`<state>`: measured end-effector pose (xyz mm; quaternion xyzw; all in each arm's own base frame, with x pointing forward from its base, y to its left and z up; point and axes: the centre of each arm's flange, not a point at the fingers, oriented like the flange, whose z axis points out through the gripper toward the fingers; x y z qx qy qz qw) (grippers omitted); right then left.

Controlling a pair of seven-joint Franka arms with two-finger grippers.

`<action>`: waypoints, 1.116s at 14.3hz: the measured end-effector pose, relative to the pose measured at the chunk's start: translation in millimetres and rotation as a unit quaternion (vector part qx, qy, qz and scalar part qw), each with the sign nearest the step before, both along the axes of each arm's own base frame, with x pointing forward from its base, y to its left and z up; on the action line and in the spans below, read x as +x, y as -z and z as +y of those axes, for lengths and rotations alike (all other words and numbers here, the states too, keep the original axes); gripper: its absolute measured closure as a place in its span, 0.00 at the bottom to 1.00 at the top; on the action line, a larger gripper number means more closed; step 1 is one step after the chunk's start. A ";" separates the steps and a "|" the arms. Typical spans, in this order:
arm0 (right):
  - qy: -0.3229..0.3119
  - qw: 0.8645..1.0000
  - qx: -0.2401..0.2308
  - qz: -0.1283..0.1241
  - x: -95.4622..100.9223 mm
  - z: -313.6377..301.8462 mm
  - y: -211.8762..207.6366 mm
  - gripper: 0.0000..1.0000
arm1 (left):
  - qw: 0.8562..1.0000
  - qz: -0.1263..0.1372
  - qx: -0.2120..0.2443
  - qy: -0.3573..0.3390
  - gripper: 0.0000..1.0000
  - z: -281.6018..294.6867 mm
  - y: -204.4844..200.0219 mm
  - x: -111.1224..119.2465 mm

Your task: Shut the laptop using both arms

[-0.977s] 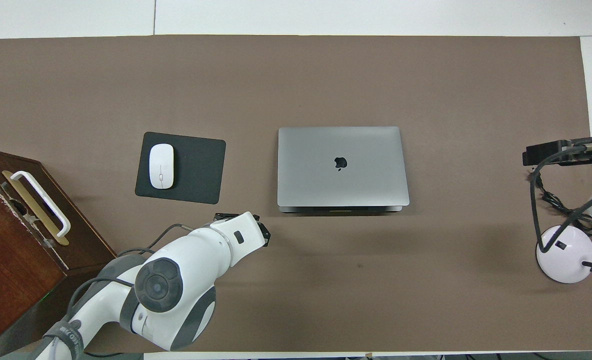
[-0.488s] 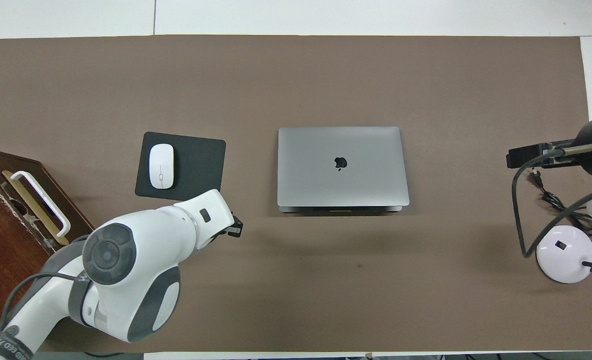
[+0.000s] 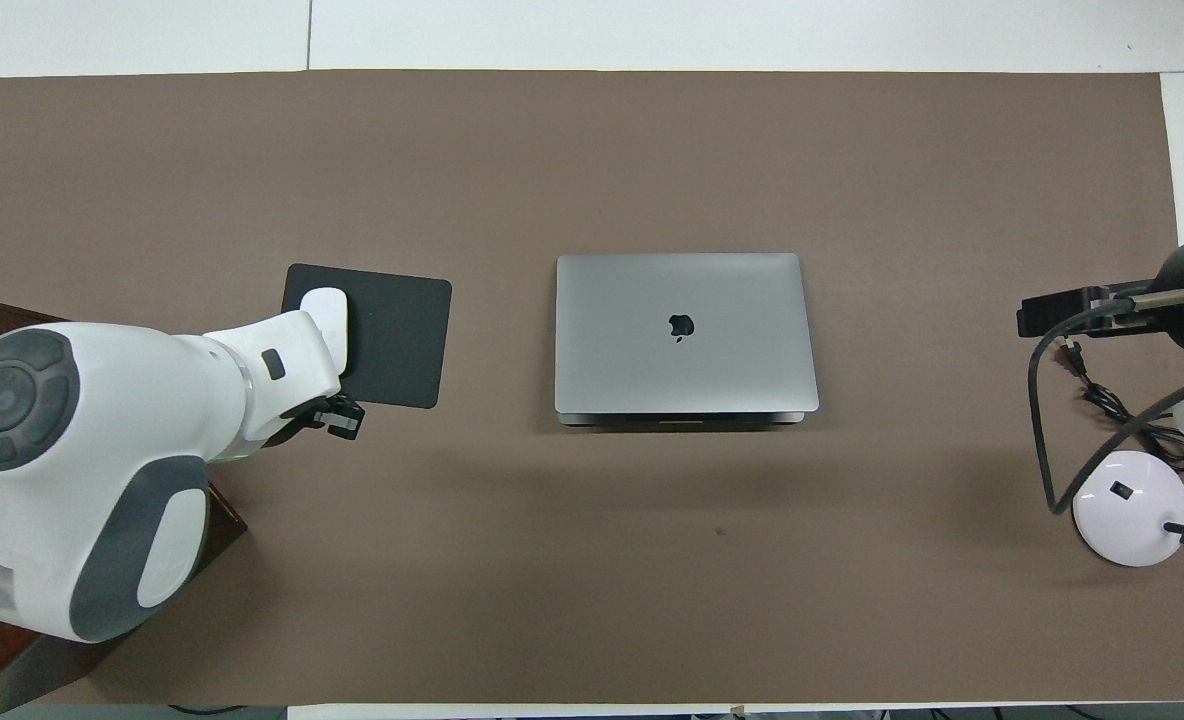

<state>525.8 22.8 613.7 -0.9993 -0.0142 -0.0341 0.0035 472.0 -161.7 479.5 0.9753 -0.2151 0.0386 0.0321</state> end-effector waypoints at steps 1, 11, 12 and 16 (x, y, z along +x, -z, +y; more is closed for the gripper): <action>0.000 1.000 0.000 0.001 -0.1 0.0 0.5 0.00 | 1.000 0.004 0.005 0.000 0.99 11.8 -5.2 3.4; 0.005 1.000 0.000 0.002 -0.2 -5.5 2.2 0.00 | 0.999 0.012 0.020 -0.047 0.91 159.1 -59.3 25.3; 0.007 1.000 0.000 0.002 -0.1 -7.7 2.1 0.00 | 0.998 0.008 0.019 -0.061 0.81 166.6 -64.0 26.5; 0.007 1.000 0.000 0.002 -0.4 -7.3 1.7 0.00 | 0.994 -0.009 0.017 -0.105 0.34 175.2 -82.2 30.4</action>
